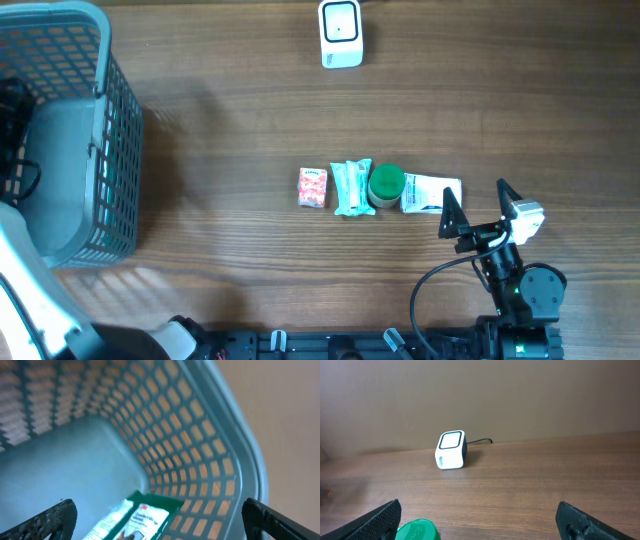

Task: Scan the item barcode
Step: 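Reach into the basket and grasp the white-green glove pack with the left gripper, then lift the glove pack out and lay it on the table left of the items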

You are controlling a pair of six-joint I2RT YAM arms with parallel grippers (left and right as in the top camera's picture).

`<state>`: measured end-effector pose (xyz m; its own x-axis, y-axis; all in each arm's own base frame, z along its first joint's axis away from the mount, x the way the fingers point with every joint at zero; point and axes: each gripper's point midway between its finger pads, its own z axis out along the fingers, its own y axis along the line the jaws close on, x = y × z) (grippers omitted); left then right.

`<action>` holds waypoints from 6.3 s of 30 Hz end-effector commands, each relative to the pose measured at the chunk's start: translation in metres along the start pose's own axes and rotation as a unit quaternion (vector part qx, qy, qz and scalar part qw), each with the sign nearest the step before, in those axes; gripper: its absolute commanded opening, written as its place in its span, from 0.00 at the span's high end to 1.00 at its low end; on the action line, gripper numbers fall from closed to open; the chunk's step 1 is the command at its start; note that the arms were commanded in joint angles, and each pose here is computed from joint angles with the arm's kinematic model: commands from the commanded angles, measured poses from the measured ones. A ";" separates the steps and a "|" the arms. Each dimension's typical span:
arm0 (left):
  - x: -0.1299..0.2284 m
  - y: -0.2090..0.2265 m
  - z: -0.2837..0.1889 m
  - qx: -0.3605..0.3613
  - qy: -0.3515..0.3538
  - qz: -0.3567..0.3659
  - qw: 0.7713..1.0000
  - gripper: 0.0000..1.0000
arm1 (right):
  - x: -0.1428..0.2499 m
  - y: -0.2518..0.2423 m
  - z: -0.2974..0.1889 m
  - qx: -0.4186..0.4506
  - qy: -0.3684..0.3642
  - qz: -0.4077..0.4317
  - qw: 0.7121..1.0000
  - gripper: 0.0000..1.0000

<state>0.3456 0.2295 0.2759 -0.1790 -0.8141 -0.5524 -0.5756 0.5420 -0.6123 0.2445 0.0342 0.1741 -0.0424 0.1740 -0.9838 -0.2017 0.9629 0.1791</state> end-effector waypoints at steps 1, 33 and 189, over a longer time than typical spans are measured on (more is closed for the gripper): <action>0.013 -0.019 0.005 0.066 0.059 0.047 0.995 0.00 | -0.001 0.000 0.000 0.002 -0.003 0.003 1.000 0.00; 0.074 0.021 0.008 -0.116 0.383 0.157 0.903 0.00 | -0.001 0.000 0.000 0.002 -0.003 0.003 1.000 0.00; 0.005 -0.233 -0.153 0.284 -0.031 0.403 0.870 0.96 | -0.001 0.000 0.000 0.002 -0.003 0.003 1.000 0.00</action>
<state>0.3917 0.1720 0.4306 -0.4405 -0.1494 -0.8852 -0.1892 0.9794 -0.0711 0.2445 0.0342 0.1741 -0.0424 0.1740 -0.9838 -0.2017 0.9629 0.1791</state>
